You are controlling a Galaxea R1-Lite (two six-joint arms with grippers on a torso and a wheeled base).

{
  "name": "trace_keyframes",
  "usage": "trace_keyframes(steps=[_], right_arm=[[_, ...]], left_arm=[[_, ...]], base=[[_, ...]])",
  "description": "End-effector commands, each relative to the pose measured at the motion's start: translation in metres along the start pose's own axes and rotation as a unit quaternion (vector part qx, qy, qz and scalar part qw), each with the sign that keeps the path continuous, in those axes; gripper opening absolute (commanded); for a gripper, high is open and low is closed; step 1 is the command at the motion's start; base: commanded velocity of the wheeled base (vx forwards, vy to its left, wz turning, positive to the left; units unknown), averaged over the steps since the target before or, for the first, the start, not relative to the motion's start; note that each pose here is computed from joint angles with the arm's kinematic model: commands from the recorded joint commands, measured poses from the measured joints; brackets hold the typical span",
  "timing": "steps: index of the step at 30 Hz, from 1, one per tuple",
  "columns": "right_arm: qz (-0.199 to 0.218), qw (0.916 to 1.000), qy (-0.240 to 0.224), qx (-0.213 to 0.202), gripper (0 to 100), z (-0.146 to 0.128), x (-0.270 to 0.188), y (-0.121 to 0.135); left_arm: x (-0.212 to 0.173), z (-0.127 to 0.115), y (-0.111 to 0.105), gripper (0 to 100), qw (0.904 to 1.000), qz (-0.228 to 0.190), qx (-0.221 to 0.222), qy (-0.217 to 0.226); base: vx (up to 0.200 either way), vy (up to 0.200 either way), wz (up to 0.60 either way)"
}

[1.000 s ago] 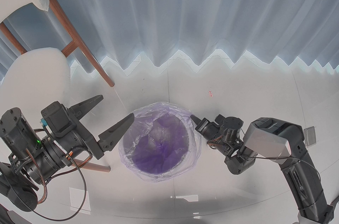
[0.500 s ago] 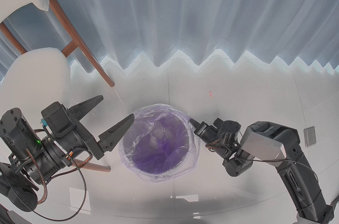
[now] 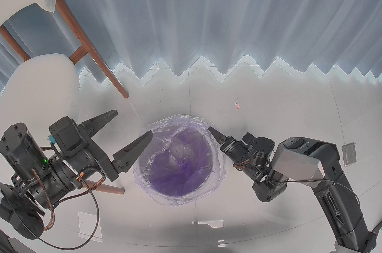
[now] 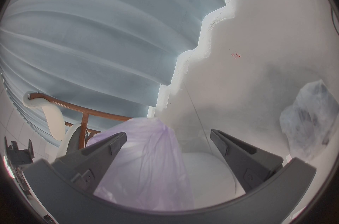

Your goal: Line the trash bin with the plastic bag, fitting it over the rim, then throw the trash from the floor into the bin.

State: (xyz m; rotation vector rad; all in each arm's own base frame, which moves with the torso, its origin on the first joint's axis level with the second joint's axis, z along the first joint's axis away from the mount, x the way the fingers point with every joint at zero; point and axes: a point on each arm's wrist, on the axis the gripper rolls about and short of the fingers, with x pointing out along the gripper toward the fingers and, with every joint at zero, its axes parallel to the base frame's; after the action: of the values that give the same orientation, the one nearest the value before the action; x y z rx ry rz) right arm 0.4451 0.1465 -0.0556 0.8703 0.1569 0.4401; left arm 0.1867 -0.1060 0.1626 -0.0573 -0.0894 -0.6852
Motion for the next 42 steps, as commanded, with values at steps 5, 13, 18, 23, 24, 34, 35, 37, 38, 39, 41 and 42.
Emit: trace_keyframes(steps=[5, 13, 18, 23, 24, 34, 35, 37, 38, 39, 41, 42], right_arm=[[0.002, 0.9998, 0.019, -0.002, 100, 0.017, -0.030, 0.047], [0.023, 0.9984, 0.027, -0.043, 100, 0.044, -0.054, 0.081], [0.044, 0.9967, 0.042, -0.053, 100, 0.055, -0.073, 0.105], [0.058, 0.9952, 0.039, -0.068, 100, 0.065, -0.084, 0.120], [0.063, 0.9949, 0.037, -0.070, 100, 0.068, -0.086, 0.123], [0.067, 0.9935, 0.032, -0.086, 100, 0.071, -0.087, 0.127], [0.067, 0.9935, 0.032, -0.086, 100, 0.071, -0.087, 0.127], [0.071, 0.9931, 0.028, -0.090, 100, 0.073, -0.087, 0.130], [0.072, 0.9929, 0.026, -0.091, 100, 0.074, -0.088, 0.132], [0.076, 0.9927, 0.023, -0.092, 100, 0.077, -0.089, 0.135], [0.078, 0.9924, 0.020, -0.092, 100, 0.079, -0.090, 0.137], [0.083, 0.9922, 0.016, -0.093, 100, 0.082, -0.093, 0.142]], left_arm=[[0.001, -0.005, 0.003, 100, 0.9999, 0.009, -0.005, 0.011], [-0.010, -0.007, 0.016, 100, 0.9992, 0.036, -0.007, 0.017], [-0.013, -0.015, 0.016, 100, 0.9986, 0.035, -0.013, 0.037], [-0.011, -0.024, 0.017, 100, 0.9978, 0.026, -0.020, 0.057], [-0.011, -0.027, 0.019, 100, 0.9974, 0.025, -0.022, 0.064], [0.004, -0.048, 0.023, 100, 0.9964, 0.022, -0.017, 0.080], [0.004, -0.051, 0.023, 100, 0.9958, 0.023, -0.015, 0.088], [0.006, -0.060, 0.024, 100, 0.9938, 0.029, 0.001, 0.107], [0.007, -0.066, 0.024, 100, 0.9923, 0.031, 0.003, 0.120], [0.008, -0.073, 0.024, 100, 0.9905, 0.031, 0.003, 0.134], [0.009, -0.075, 0.024, 100, 0.9900, 0.031, 0.002, 0.137], [0.015, -0.075, 0.023, 100, 0.9908, 0.027, 0.004, 0.132]], base=[[0.000, 0.000, 0.00], [0.050, 0.000, 0.00], [0.200, 0.000, 0.00], [0.200, 0.000, 0.00], [0.200, 0.000, 0.00], [0.040, 0.000, 0.00], [0.000, 0.000, 0.00], [0.000, 0.000, 0.00], [0.000, 0.000, 0.00], [0.000, 0.000, 0.00], [0.000, 0.000, 0.00], [0.000, 0.000, 0.00]])
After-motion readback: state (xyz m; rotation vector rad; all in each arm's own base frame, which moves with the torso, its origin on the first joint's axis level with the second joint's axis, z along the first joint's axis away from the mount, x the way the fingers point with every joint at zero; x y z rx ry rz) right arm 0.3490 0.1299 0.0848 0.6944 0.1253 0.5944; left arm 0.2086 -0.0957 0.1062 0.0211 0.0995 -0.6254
